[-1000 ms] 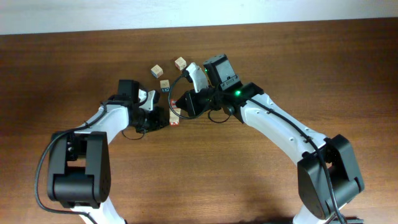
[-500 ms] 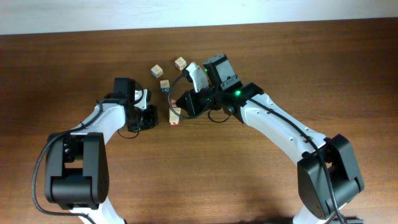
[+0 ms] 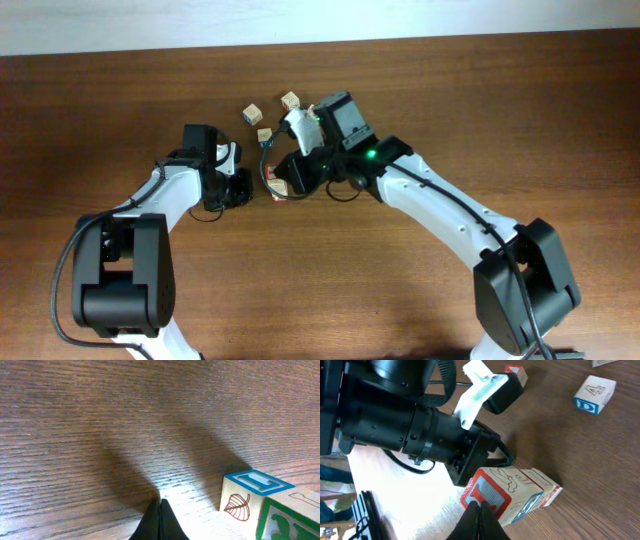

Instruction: Rotate 5 blocks

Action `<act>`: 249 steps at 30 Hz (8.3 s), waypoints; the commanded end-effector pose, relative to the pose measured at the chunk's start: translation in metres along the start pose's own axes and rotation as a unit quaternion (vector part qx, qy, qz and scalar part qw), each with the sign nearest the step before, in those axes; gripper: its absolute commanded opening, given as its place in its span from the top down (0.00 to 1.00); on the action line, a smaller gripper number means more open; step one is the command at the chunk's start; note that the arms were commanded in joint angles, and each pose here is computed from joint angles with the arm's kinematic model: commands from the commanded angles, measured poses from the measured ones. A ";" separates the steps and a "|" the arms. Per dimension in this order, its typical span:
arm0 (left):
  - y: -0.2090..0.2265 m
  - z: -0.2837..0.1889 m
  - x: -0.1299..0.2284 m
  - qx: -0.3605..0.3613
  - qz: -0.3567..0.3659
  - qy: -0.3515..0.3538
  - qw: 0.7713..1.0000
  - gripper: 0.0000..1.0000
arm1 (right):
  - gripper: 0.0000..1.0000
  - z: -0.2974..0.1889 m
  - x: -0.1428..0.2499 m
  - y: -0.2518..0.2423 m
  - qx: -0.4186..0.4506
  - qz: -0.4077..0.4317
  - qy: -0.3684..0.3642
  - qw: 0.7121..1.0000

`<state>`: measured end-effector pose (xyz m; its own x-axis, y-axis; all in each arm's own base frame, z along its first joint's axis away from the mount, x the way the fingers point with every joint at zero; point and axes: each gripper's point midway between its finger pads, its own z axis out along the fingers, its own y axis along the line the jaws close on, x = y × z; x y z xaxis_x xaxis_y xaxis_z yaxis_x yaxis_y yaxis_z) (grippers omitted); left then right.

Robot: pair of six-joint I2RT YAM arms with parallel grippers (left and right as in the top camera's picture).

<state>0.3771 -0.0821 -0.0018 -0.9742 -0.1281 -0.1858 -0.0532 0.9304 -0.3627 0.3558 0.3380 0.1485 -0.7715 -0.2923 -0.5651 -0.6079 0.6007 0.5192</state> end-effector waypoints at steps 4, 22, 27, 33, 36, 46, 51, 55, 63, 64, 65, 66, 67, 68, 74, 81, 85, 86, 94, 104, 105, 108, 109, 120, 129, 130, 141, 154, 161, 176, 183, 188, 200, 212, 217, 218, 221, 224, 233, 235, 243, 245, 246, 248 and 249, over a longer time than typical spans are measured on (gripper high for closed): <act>0.016 0.002 0.003 -0.036 -0.009 0.002 0.999 1.00 | 0.96 0.021 0.030 -0.038 0.067 0.017 0.041 0.997; 0.016 0.002 0.004 -0.037 -0.010 0.004 0.999 1.00 | 0.96 0.020 0.013 -0.042 0.085 -0.006 0.012 0.996; 0.017 0.002 0.004 -0.037 -0.010 0.004 0.999 1.00 | 0.96 0.020 0.012 -0.042 0.083 -0.007 0.011 0.996; 0.017 0.002 0.004 -0.037 -0.010 0.004 0.999 1.00 | 0.96 0.021 0.014 -0.037 0.071 -0.005 0.016 0.997; 0.017 0.002 0.004 -0.037 -0.010 0.004 0.999 1.00 | 0.96 0.020 0.017 -0.037 0.072 -0.001 0.023 0.997; 0.017 0.002 0.004 -0.037 -0.010 0.004 0.999 1.00 | 0.96 0.010 0.008 -0.029 0.073 0.004 0.033 0.997; 0.017 0.002 0.004 -0.037 -0.010 0.004 0.999 1.00 | 0.96 0.009 0.008 -0.028 0.072 0.004 0.034 0.997; 0.017 0.002 0.004 -0.037 -0.010 0.004 0.999 1.00 | 0.96 0.007 0.004 -0.025 0.071 -0.003 0.032 0.997; 0.016 0.002 0.004 -0.037 -0.010 0.004 0.999 1.00 | 0.96 0.004 -0.009 -0.014 0.069 -0.027 0.024 0.997; 0.017 0.002 0.004 -0.037 -0.010 0.004 0.999 1.00 | 0.96 0.004 -0.009 -0.014 0.069 -0.027 0.024 0.997; 0.017 0.002 0.004 -0.037 -0.010 0.004 0.999 1.00 | 0.96 0.004 -0.009 -0.014 0.069 -0.027 0.024 0.997; 0.016 0.002 0.004 -0.037 -0.010 0.004 0.999 1.00 | 0.96 0.004 -0.009 -0.014 0.069 -0.027 0.024 0.997; 0.016 0.002 0.004 -0.037 -0.010 0.004 0.999 1.00 | 0.96 0.004 -0.009 -0.014 0.069 -0.027 0.024 0.997; 0.017 0.002 0.004 -0.037 -0.010 0.004 0.999 1.00 | 0.96 0.004 -0.009 -0.013 0.069 -0.028 0.024 0.997; 0.017 0.002 0.004 -0.037 -0.010 0.004 0.999 1.00 | 0.96 0.007 -0.007 -0.009 0.066 -0.034 0.026 0.997; 0.017 0.002 0.004 -0.037 -0.010 0.004 0.999 1.00 | 0.96 0.005 -0.010 -0.007 0.065 -0.034 0.025 0.997; 0.017 0.002 0.004 -0.037 -0.010 0.004 0.999 1.00 | 0.96 0.004 -0.010 -0.007 0.066 -0.034 0.025 0.997; 0.017 0.002 0.004 -0.037 -0.010 0.004 0.999 1.00 | 0.96 0.004 -0.010 -0.007 0.066 -0.034 0.026 0.997; 0.017 0.002 0.004 -0.037 -0.010 0.004 0.999 1.00 | 0.96 -0.002 -0.015 -0.002 0.066 -0.045 0.031 0.996; 0.017 0.002 0.004 -0.037 -0.010 0.004 0.999 1.00 | 0.96 -0.005 -0.022 0.002 0.065 -0.057 0.025 0.996; 0.017 0.002 0.004 -0.037 -0.010 0.004 0.999 1.00 | 0.96 -0.007 -0.023 0.003 0.065 -0.059 0.025 0.996; 0.018 0.001 0.002 -0.039 -0.001 0.002 0.999 1.00 | 0.96 -0.019 -0.035 0.011 0.068 -0.076 0.024 0.995; 0.019 -0.001 0.000 -0.039 0.002 -0.001 0.999 1.00 | 0.96 -0.024 -0.040 0.012 0.075 -0.079 0.023 0.994; 0.022 -0.213 -0.069 -0.138 0.040 -0.190 0.971 1.00 | 0.65 -0.199 -0.115 0.034 0.190 -0.081 -0.051 0.977; -0.020 -0.329 -0.031 -0.126 0.070 -0.329 0.933 0.00 | 0.09 -0.334 -0.084 0.045 0.283 -0.041 -0.096 0.953; -0.021 -0.332 -0.025 -0.126 0.070 -0.330 0.933 0.01 | 0.02 -0.345 -0.082 0.047 0.293 -0.040 -0.108 0.949; -0.021 -0.333 -0.008 -0.128 0.067 -0.313 0.939 0.01 | 0.02 -0.450 -0.034 0.133 0.287 -0.090 -0.250 0.920; -0.021 -0.333 -0.008 -0.128 0.067 -0.313 0.939 0.01 | 0.02 -0.542 0.050 0.199 0.301 -0.139 -0.385 0.861; -0.021 -0.333 -0.008 -0.128 0.067 -0.313 0.939 0.01 | 0.02 -0.543 0.061 0.198 0.366 -0.285 -0.323 0.825; -0.021 -0.333 -0.008 -0.128 0.067 -0.313 0.939 0.01 | 0.02 -0.460 0.053 0.119 0.388 -0.275 -0.347 0.808; -0.021 -0.333 -0.008 -0.128 0.067 -0.313 0.939 0.01 | 0.02 -0.391 0.061 0.063 0.363 -0.322 -0.405 0.775; -0.021 -0.333 -0.008 -0.128 0.067 -0.313 0.939 0.01 | 0.02 -0.347 0.078 0.020 0.354 -0.318 -0.446 0.758; -0.020 -0.333 -0.008 -0.128 0.066 -0.313 0.939 0.01 | 0.02 -0.289 0.141 -0.078 0.372 -0.167 -0.488 0.772; -0.020 -0.333 -0.008 -0.128 0.067 -0.313 0.939 0.01 | 0.02 -0.258 0.171 -0.113 0.390 -0.113 -0.420 0.812; -0.020 -0.333 -0.008 -0.128 0.067 -0.313 0.939 0.01 | 0.02 -0.258 0.171 -0.113 0.390 -0.113 -0.419 0.812; -0.020 -0.333 -0.008 -0.128 0.067 -0.313 0.939 0.01 | 0.02 -0.258 0.171 -0.113 0.390 -0.113 -0.419 0.812; -0.020 -0.333 -0.008 -0.128 0.067 -0.313 0.939 0.01 | 0.02 -0.258 0.171 -0.113 0.390 -0.113 -0.419 0.812; -0.020 -0.333 -0.008 -0.128 0.067 -0.313 0.939 0.01 | 0.02 -0.258 0.171 -0.113 0.390 -0.113 -0.419 0.812; -0.016 -0.331 0.006 -0.142 0.062 -0.296 0.943 0.01 | 0.02 -0.258 0.171 -0.113 0.390 -0.113 -0.419 0.812; -0.017 -0.337 0.009 -0.143 0.064 -0.307 0.939 0.01 | 0.02 -0.258 0.171 -0.113 0.390 -0.113 -0.419 0.812; -0.028 -0.314 0.022 -0.129 0.191 -0.449 0.863 0.01 | 0.02 -0.258 0.171 -0.113 0.390 -0.113 -0.419 0.812; -0.022 -0.303 0.032 -0.127 0.197 -0.485 0.843 0.01 | 0.02 -0.258 0.171 -0.113 0.390 -0.113 -0.419 0.812; -0.020 -0.298 0.036 -0.127 0.200 -0.500 0.833 0.01 | 0.02 -0.258 0.171 -0.113 0.390 -0.113 -0.419 0.812; -0.014 -0.286 0.044 -0.130 0.210 -0.525 0.814 0.01 | 0.02 -0.258 0.171 -0.113 0.390 -0.113 -0.419 0.812; -0.011 -0.280 0.047 -0.129 0.211 -0.535 0.807 0.01 | 0.02 -0.258 0.171 -0.113 0.390 -0.113 -0.419 0.812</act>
<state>0.2794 0.0011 0.2773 -0.2266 0.0756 -0.9710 0.0353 0.9970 0.0694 0.2439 0.0316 0.1613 -0.0546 -0.0563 -0.9969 -0.1753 0.9834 -0.0460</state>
